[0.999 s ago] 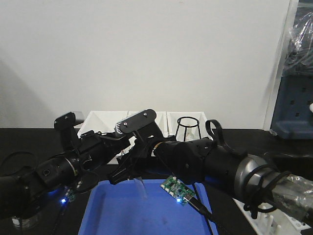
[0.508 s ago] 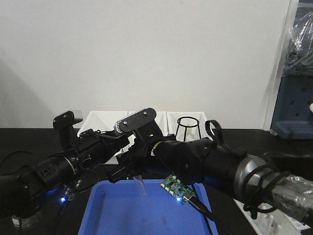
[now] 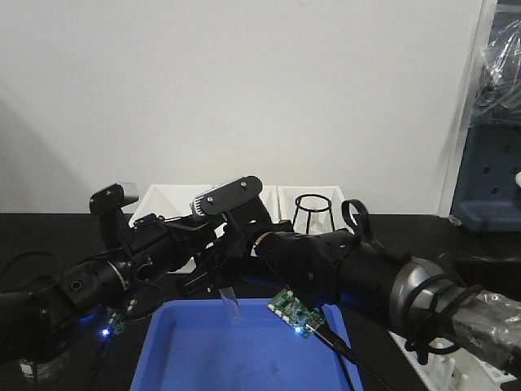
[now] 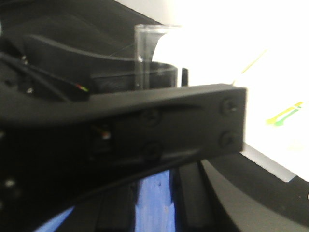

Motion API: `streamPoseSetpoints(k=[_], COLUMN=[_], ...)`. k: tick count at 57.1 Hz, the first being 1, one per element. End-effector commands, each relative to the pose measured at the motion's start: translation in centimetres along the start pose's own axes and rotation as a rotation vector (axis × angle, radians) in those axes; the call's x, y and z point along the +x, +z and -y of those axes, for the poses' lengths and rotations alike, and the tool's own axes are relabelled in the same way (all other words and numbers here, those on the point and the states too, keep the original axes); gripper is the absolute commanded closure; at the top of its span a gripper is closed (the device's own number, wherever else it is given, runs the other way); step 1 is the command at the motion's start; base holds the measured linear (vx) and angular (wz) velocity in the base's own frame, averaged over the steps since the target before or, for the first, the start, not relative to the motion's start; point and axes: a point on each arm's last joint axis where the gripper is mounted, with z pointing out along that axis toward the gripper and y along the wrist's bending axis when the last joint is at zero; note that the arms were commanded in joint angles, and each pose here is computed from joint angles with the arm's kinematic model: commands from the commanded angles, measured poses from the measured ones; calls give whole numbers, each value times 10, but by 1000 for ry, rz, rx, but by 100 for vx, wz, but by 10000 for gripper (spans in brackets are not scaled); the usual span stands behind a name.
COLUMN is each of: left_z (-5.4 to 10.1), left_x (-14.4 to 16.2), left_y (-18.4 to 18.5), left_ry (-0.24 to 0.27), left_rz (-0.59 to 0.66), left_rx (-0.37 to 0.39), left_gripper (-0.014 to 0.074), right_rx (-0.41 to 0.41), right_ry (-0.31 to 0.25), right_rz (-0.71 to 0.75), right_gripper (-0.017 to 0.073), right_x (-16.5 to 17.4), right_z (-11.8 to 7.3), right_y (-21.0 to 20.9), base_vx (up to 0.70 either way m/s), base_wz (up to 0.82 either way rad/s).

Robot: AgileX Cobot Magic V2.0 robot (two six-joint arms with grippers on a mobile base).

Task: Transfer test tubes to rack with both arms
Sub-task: 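Carry the test tube with the right gripper above the white rack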

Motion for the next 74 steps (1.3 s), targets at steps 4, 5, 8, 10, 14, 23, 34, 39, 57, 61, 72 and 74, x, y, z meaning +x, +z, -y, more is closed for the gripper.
streamPoseSetpoints(k=[4, 5, 8, 10, 14, 23, 34, 39, 57, 61, 72, 74], left_z=[23, 23, 24, 24, 23, 13, -4, -8, -12, -12, -14, -14], left_x=[-28, -28, -28, -28, -29, -36, -48, -51, -52, -52, -51, -51], left_y=[-5, -5, -5, -5, -5, -8, -15, -17, -18, -18, -18, -18], left_ry=[10, 10, 10, 10, 11, 17, 22, 22, 23, 29, 27, 27], left_rz=[115, 116, 119, 119, 123, 140, 181, 190, 188, 186, 174, 174], left_rx=[102, 104, 109, 109, 106, 85, 57, 49, 31, 26, 8, 8], left_gripper=[159, 159, 159, 159, 158, 158, 158, 158, 158, 158, 158, 158], right_rx=[62, 62, 73, 73, 83, 116, 203, 251, 421, 456, 536, 550], right_ry=[28, 27, 29, 28, 31, 43, 68, 73, 87, 88, 70, 69], right_rz=[192, 192, 190, 190, 188, 183, 185, 216, 292, 294, 292, 307], right_gripper=[569, 569, 569, 568, 568, 568, 568, 568, 568, 568, 568, 568], right_x=[-40, -40, -39, -39, -38, -35, -30, -31, -42, -42, -38, -36], right_z=[18, 18, 23, 23, 28, 44, 84, 102, 163, 175, 200, 201], right_y=[-26, -26, -26, -26, -26, -27, -34, -42, -96, -108, -131, -135], base_vx=[0, 0, 0, 0, 0, 0, 0, 0, 0, 0, 0, 0], base_wz=[0, 0, 0, 0, 0, 0, 0, 0, 0, 0, 0, 0])
